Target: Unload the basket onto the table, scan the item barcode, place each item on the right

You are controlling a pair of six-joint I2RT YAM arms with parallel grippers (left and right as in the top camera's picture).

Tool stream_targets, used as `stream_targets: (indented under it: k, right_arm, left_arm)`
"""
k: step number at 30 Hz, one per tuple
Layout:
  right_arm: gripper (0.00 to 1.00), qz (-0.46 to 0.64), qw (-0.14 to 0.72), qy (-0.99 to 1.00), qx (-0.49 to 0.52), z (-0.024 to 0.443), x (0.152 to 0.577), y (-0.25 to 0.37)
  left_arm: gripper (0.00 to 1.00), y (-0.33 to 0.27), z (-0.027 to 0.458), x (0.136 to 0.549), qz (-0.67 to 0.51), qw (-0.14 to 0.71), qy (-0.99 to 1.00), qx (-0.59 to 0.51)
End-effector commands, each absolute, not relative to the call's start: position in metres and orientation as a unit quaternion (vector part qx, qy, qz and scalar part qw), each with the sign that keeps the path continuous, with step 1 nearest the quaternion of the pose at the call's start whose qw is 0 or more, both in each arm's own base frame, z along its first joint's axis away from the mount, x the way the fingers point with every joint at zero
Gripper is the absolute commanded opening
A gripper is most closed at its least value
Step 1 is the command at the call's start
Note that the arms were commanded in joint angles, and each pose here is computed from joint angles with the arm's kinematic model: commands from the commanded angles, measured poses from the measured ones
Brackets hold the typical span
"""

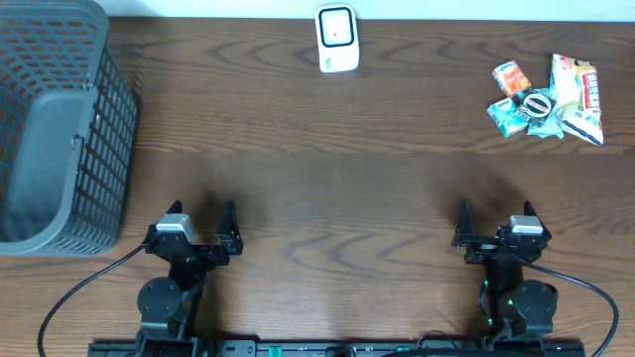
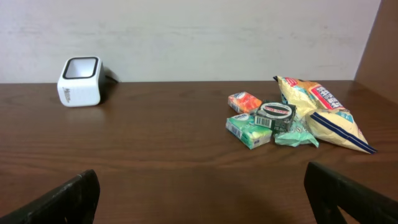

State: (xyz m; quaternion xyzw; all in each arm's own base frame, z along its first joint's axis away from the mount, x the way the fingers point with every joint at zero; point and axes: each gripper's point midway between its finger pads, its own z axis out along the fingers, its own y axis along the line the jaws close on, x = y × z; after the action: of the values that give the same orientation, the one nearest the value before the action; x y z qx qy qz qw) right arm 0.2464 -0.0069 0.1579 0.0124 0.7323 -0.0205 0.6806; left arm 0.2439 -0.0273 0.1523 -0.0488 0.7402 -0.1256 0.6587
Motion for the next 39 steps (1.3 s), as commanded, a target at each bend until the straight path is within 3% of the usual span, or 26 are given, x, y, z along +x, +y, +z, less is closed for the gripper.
stream_targets:
  k: [1,24,39]
  right_arm:
    - [0.99,-0.023,0.679,0.734,0.009,0.156,0.246,-0.007]
    - [0.99,-0.023,0.679,0.734,0.010,0.156,0.246,-0.007]
    - [0.99,-0.023,0.679,0.734,0.009,0.156,0.246,-0.007]
  left_arm:
    - [0.98,-0.031,0.139,0.242,-0.113,0.644,0.756,-0.021]
    - [0.98,-0.030,0.138,0.242,-0.074,0.648,0.758,0.021]
    - [0.97,0.001,0.136,0.243,-0.013,0.650,0.758,-0.045]
